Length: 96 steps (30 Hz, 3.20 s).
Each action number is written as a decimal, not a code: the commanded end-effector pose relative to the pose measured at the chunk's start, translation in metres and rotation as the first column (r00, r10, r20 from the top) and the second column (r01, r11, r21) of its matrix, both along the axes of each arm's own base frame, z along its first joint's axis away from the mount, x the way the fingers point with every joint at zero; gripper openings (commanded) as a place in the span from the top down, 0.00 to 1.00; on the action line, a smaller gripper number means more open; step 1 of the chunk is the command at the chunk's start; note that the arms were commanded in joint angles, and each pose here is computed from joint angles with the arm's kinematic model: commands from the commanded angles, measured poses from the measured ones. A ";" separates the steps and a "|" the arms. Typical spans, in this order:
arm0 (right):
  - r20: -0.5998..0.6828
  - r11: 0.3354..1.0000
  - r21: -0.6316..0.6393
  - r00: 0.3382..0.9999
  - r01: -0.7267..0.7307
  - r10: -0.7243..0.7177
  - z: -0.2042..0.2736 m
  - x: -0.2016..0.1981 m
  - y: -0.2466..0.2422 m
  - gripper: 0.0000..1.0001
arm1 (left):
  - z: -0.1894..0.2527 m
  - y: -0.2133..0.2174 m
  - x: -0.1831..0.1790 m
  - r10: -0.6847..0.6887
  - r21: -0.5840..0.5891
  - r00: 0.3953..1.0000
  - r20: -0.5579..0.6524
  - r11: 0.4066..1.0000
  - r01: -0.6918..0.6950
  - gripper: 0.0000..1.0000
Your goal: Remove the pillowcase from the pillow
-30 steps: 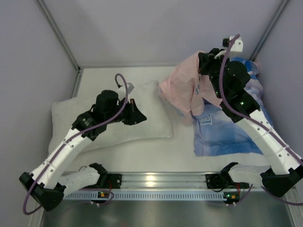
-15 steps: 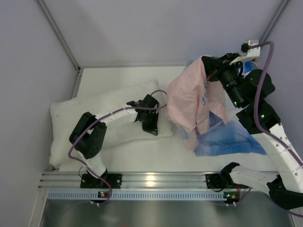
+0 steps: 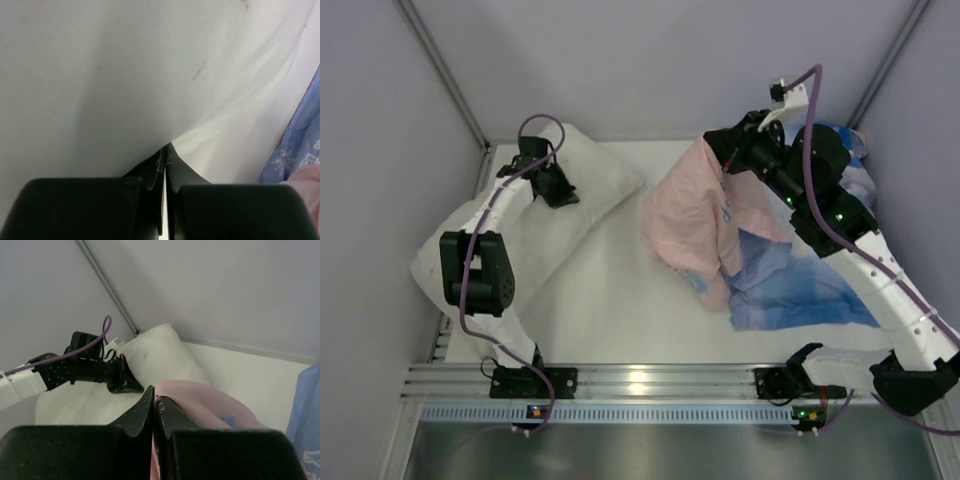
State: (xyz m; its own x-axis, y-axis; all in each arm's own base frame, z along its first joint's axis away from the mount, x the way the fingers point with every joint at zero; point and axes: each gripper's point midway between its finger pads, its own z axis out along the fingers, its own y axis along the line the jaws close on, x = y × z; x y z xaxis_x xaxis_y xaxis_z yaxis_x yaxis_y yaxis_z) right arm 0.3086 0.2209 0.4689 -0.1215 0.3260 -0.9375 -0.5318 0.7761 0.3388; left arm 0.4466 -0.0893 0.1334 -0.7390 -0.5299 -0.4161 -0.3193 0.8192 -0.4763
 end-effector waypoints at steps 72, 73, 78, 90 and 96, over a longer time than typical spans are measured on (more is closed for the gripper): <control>-0.638 0.823 -0.543 0.720 -0.169 -0.273 -0.402 0.103 0.081 0.15 | 0.105 -0.116 -0.152 -0.284 0.061 0.905 0.316 0.958 0.280 0.31; -0.684 0.845 -0.471 0.709 -0.252 -0.171 -0.406 0.097 0.107 0.15 | 0.105 -0.115 -0.154 -0.285 0.061 0.904 0.318 0.958 0.281 0.31; -0.692 0.891 -0.210 0.705 -0.402 0.155 -0.349 0.105 0.197 0.16 | 0.114 -0.111 -0.163 -0.279 0.049 0.901 0.333 0.959 0.279 0.31; -0.550 0.905 -0.401 0.828 -0.142 -0.113 -0.299 0.092 0.106 0.09 | 0.124 -0.114 -0.170 -0.295 0.030 0.896 0.332 0.953 0.303 0.30; -0.470 0.809 -0.585 0.791 0.053 -0.391 -0.301 0.059 0.002 0.00 | 0.114 -0.127 -0.162 -0.317 0.034 0.895 0.315 0.946 0.323 0.29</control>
